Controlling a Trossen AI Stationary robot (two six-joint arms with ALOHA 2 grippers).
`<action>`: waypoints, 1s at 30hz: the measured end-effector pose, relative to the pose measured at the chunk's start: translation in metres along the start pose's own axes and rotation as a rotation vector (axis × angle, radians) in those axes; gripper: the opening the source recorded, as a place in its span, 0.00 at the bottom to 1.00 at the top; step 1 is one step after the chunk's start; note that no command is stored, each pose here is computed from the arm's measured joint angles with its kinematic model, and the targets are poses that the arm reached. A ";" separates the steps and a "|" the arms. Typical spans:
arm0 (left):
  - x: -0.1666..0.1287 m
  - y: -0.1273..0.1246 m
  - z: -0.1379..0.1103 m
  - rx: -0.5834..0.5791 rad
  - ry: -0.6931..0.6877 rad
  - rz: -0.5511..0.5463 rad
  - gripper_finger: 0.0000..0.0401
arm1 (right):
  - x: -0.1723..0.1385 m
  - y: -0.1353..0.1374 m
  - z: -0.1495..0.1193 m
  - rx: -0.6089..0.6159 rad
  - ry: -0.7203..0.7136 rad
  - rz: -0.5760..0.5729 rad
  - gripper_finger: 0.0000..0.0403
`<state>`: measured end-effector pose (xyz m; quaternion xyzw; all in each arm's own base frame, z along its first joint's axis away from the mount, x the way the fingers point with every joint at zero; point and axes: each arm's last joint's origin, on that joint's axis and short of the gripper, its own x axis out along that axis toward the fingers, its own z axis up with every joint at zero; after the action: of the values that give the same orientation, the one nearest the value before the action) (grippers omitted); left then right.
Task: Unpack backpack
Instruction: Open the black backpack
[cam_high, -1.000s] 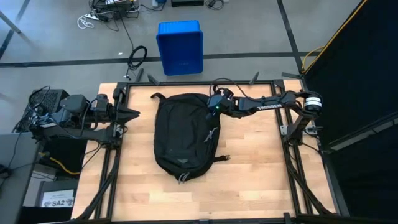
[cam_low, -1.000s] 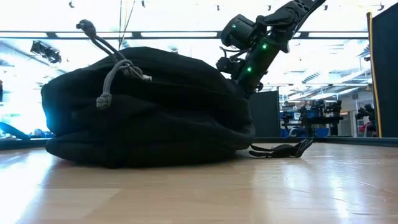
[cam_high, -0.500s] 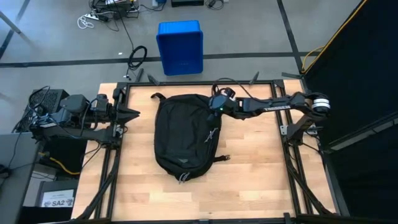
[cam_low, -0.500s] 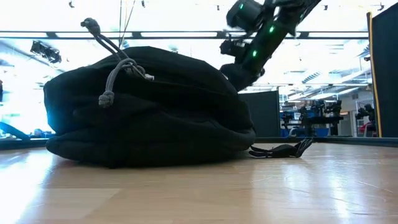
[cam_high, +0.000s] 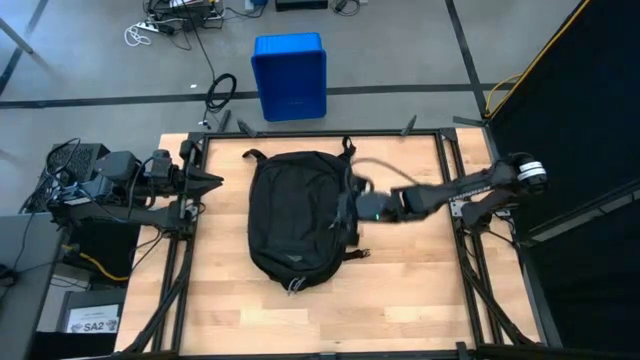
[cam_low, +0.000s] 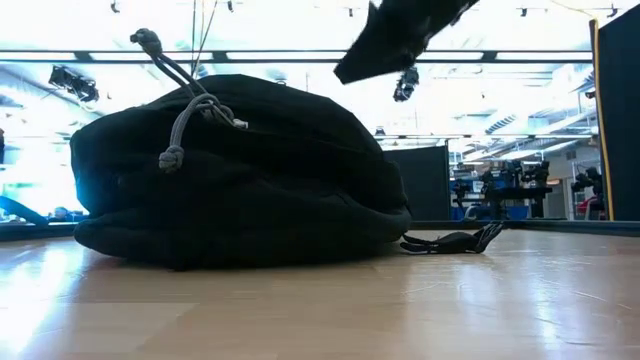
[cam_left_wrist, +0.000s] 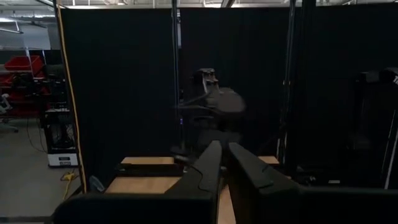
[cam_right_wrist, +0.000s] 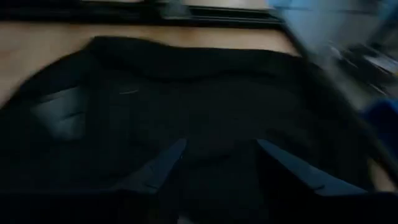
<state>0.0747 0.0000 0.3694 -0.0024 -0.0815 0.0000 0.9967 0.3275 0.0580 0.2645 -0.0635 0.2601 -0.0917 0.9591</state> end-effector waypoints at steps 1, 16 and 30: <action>0.000 0.000 0.000 0.000 0.003 0.000 0.00 | 0.001 0.011 0.000 -0.029 -0.019 0.027 0.38; 0.008 0.000 -0.017 0.062 0.058 -0.001 0.00 | 0.051 0.094 -0.063 -0.255 0.100 0.059 0.46; 0.036 0.001 -0.044 0.114 0.213 0.003 0.00 | 0.015 0.106 -0.037 -0.162 -0.024 0.209 0.56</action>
<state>0.1175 0.0004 0.3321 0.0542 0.0250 0.0057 0.9982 0.3371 0.1556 0.2077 -0.1146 0.2604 0.0311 0.9582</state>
